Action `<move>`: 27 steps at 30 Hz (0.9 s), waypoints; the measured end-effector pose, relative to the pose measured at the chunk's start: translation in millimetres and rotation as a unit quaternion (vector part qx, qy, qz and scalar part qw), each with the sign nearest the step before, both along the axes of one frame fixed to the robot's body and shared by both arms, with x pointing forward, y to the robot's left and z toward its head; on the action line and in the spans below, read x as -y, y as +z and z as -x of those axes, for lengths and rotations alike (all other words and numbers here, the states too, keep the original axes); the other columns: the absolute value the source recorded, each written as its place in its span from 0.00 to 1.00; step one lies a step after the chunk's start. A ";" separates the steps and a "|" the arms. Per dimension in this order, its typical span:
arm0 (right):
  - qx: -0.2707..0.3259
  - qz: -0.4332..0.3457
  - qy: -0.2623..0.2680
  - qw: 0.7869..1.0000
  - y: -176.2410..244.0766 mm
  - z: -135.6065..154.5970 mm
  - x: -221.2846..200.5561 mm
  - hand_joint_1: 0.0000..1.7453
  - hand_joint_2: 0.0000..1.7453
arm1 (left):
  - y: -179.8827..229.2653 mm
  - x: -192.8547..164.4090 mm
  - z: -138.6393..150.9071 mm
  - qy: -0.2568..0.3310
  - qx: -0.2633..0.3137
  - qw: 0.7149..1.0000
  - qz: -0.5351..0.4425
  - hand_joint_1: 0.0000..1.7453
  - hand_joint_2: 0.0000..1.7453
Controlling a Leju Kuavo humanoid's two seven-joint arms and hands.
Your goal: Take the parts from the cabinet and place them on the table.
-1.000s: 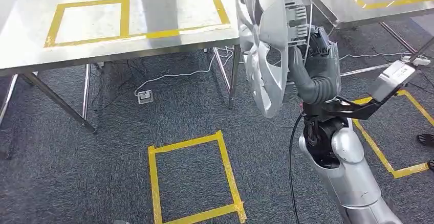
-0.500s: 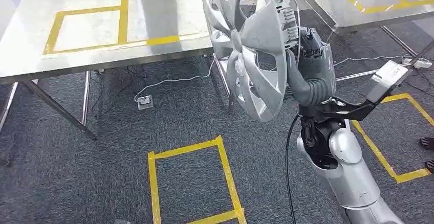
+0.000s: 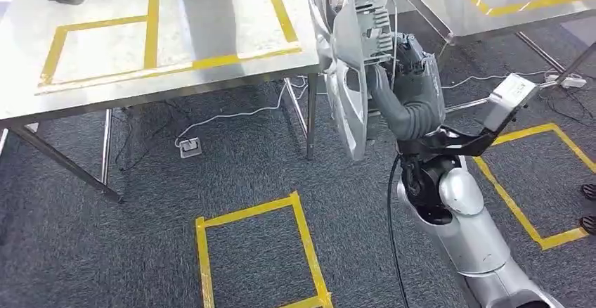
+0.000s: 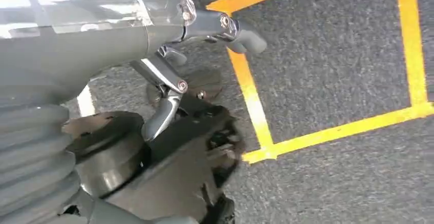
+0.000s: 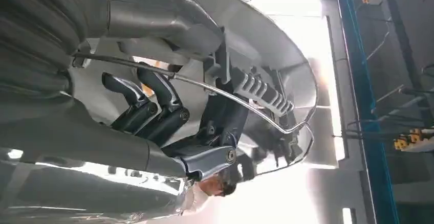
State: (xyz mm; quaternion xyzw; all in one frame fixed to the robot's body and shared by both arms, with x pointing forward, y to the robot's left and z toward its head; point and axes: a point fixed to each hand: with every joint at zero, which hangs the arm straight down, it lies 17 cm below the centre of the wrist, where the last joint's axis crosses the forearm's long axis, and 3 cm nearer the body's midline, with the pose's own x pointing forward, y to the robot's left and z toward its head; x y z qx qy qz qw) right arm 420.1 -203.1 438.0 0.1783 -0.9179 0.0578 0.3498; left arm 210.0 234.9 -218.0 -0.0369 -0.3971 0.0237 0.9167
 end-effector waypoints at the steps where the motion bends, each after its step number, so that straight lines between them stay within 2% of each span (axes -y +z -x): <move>1: 0.001 0.000 -0.001 1.000 1.2 -0.2 0.4 1.00 1.00 | -0.1 0.5 0.5 0.000 0.000 1.000 0.000 0.00 1.00; 27: -0.013 0.010 0.016 1.000 -1.9 -11.6 -13.2 1.00 1.00 | -2.4 5.3 8.6 0.007 -0.006 1.000 0.006 0.00 1.00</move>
